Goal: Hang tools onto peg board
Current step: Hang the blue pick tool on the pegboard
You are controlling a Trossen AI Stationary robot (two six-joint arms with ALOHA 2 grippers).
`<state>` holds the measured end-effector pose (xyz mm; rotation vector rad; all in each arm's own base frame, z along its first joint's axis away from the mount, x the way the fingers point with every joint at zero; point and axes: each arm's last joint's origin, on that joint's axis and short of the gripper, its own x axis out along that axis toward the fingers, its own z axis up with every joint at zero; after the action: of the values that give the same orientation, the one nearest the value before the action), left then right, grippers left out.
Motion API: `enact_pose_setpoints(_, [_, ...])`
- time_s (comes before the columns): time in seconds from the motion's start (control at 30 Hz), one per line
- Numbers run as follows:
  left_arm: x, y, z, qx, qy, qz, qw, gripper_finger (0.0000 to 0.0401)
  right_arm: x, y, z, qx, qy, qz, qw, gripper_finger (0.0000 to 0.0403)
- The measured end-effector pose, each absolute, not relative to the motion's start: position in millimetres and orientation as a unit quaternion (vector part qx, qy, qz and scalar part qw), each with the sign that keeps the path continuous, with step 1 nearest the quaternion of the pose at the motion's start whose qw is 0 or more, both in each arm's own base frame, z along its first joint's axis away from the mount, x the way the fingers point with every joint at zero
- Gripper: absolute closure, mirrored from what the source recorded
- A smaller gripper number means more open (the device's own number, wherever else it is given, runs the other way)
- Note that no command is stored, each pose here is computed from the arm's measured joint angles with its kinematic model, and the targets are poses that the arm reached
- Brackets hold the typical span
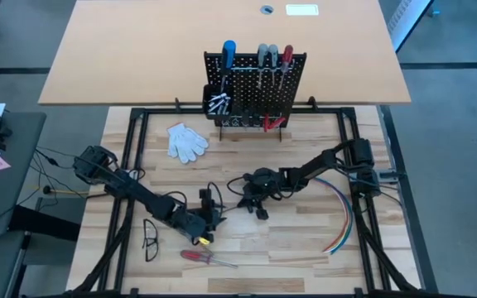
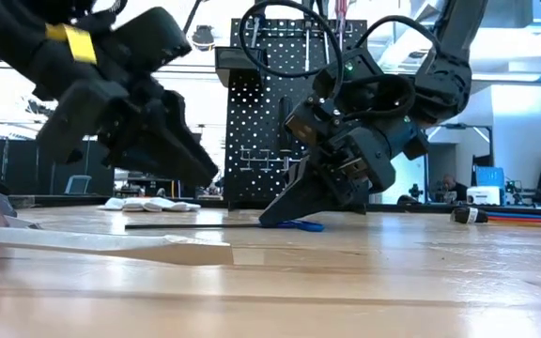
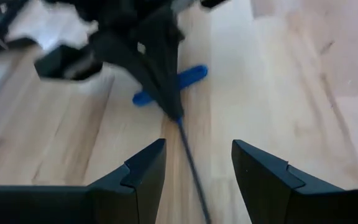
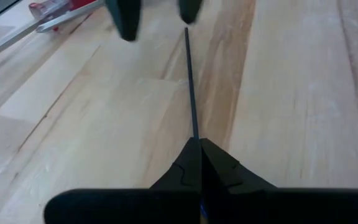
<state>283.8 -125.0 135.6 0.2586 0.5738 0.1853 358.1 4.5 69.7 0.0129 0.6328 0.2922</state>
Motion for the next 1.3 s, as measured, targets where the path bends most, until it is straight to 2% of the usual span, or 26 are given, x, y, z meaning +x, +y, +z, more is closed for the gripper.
enact_pose_setpoints(0.47, [282,-88,116,-0.003,0.33,0.088,0.94,0.0232,360,5,73,0.003,0.288,0.143,0.947,0.0403])
enact_pose_setpoints(0.67, [283,-87,116,-0.01,0.325,0.061,0.944,0.0278,363,5,76,0.031,0.27,0.132,0.953,0.0403])
enact_pose_setpoints(0.9, [283,-87,116,-0.005,0.329,0.062,0.942,0.0344,364,8,78,0.041,0.259,0.13,0.956,0.0403])
enact_pose_setpoints(1.03, [281,-86,114,0.0,0.334,0.072,0.94,0.0369,365,11,79,0.039,0.256,0.135,0.957,0.0403])
enact_pose_setpoints(1.17, [281,-86,114,0.0,0.334,0.074,0.94,0.0365,365,11,79,0.039,0.253,0.135,0.957,0.0403])
enact_pose_setpoints(1.3, [284,-82,116,-0.022,0.321,0.085,0.943,0.0321,366,11,81,0.039,0.245,0.135,0.959,0.0401])
